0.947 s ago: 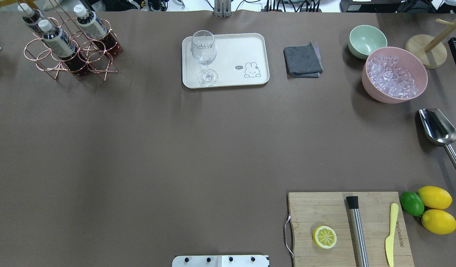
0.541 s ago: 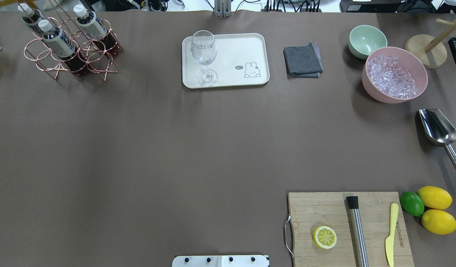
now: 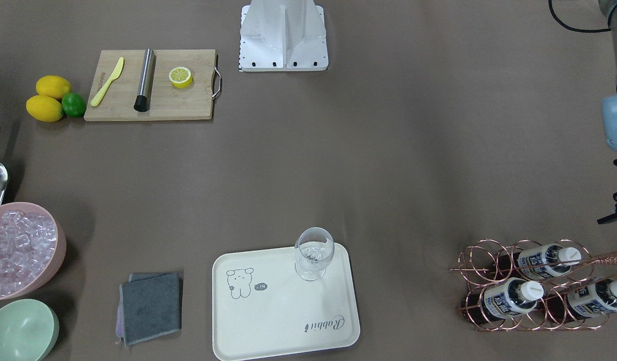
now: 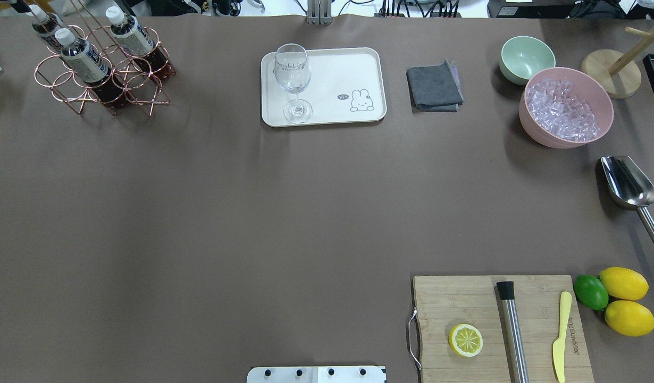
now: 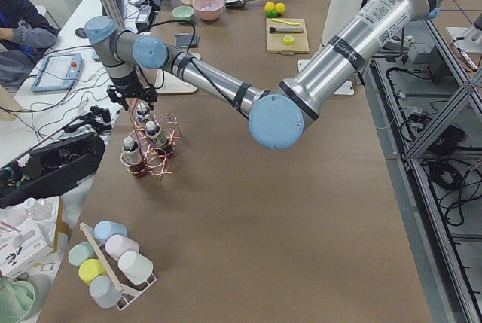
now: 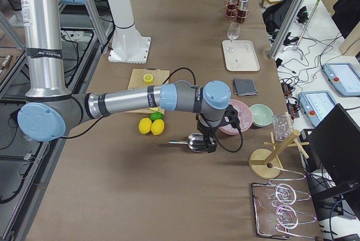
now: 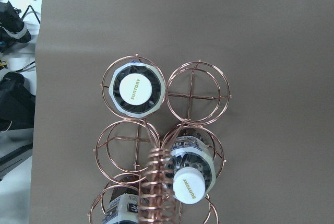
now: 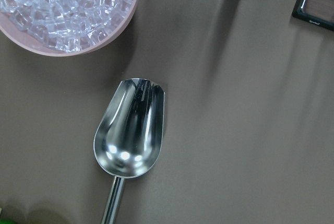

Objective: Take tea from basket to plate

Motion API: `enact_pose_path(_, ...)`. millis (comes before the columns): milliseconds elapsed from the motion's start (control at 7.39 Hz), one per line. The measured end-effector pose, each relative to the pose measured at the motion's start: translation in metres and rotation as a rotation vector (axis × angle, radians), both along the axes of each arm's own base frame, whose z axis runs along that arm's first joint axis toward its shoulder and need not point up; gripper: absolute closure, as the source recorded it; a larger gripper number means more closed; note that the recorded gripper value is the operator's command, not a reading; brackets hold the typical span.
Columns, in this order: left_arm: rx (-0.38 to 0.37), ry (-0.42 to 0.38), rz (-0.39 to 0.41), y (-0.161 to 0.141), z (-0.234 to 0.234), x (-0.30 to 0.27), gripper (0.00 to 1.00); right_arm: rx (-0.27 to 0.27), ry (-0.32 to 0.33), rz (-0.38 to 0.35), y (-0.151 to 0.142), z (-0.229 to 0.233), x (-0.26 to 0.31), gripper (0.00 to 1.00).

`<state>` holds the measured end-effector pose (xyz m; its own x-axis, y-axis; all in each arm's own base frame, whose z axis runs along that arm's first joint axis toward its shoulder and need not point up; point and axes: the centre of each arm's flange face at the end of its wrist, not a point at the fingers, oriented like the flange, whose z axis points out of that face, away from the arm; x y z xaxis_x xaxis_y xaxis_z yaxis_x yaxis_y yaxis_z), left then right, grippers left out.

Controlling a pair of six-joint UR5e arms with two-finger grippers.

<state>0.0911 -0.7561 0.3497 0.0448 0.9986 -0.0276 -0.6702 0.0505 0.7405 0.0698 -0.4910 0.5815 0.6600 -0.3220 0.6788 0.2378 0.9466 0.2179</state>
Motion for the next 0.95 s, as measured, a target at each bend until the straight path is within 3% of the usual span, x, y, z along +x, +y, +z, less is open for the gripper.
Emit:
enact_pose_path(541, 0.002, -0.024, -0.004, -0.004, -0.001, -0.001, 0.13, 0.001, 0.0, 0.0, 0.0, 0.0, 0.0, 0.0)
enact_pose_path(677, -0.002, -0.026, -0.005, -0.007, -0.002, 0.0, 0.19, 0.001, 0.0, 0.0, 0.0, 0.0, 0.0, 0.0)
enact_pose_path(947, -0.011, -0.028, -0.007, -0.015, -0.005, 0.001, 0.51, 0.002, 0.0, 0.0, 0.0, 0.0, 0.0, 0.0)
